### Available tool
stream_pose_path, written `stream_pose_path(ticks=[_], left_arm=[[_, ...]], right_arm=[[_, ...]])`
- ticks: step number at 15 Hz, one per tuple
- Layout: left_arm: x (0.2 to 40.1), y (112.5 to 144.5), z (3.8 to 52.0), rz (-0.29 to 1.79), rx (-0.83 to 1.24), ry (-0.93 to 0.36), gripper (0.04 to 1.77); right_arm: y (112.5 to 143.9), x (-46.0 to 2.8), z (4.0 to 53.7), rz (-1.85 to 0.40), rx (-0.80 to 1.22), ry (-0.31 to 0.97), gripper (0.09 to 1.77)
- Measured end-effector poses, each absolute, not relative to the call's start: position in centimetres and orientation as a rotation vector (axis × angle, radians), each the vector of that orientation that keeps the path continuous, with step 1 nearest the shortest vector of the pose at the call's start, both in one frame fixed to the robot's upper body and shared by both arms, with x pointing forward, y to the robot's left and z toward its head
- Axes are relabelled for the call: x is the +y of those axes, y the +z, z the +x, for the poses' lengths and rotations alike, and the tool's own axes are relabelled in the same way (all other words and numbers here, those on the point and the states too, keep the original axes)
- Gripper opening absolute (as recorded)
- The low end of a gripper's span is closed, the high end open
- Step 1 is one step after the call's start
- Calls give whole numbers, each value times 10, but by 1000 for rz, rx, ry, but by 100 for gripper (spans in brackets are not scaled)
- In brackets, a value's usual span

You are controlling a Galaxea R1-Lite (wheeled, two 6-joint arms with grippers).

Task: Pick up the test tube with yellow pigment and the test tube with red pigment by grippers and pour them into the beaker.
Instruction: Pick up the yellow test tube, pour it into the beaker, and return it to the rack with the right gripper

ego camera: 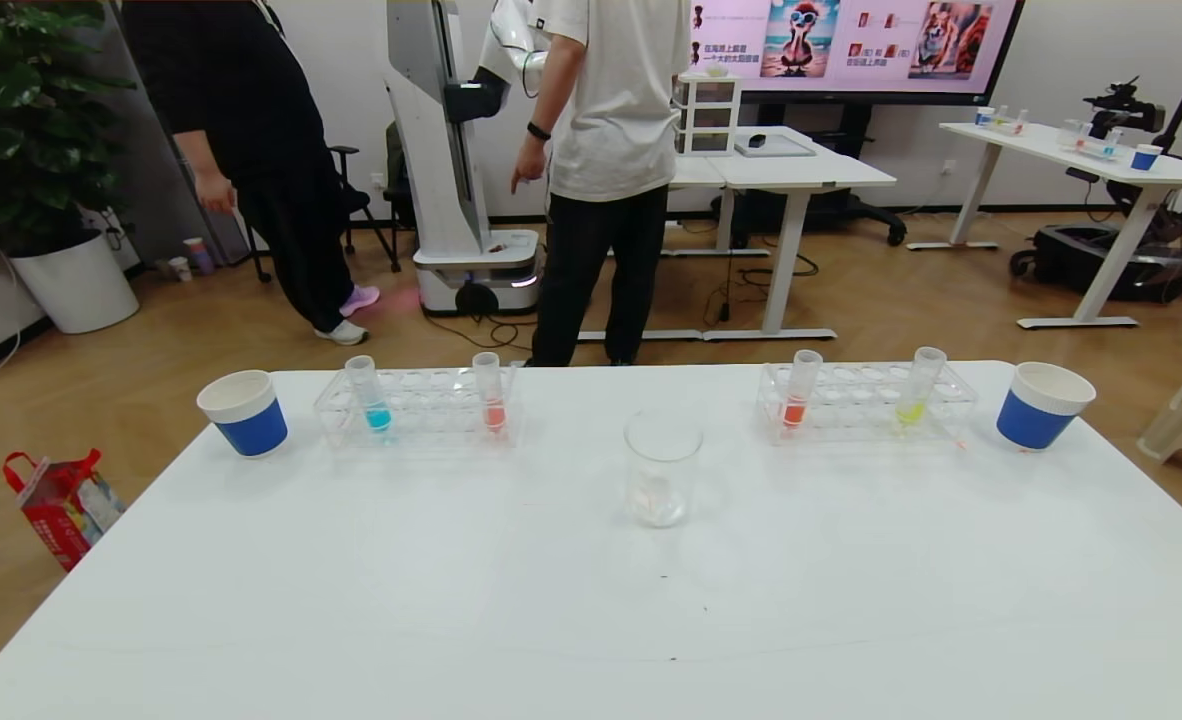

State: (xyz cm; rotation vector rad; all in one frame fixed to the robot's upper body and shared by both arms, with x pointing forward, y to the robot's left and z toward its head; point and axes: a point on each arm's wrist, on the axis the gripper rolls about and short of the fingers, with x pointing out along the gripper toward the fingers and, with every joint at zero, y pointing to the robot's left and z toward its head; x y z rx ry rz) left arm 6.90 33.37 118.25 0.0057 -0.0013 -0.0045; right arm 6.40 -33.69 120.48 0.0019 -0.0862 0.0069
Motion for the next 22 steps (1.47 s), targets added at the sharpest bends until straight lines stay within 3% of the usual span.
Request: stream_pose_path(ticks=[5, 8, 11, 16, 22], left_arm=[[334, 1182, 69, 6, -1, -5, 175], [334, 1182, 69, 6, -1, -4, 175], [334, 1182, 69, 6, -1, -5, 175], [334, 1182, 69, 6, -1, -5, 175], [334, 1182, 69, 6, -1, -5, 175]], right_arm=[[1261, -337, 80, 10, -122, 48, 174], [1295, -335, 116, 13, -150, 67, 174], [1310, -331, 167, 14, -94, 73, 174], [1306, -330, 254, 12, -46, 73, 174], [1262, -354, 345, 9, -34, 56, 174]])
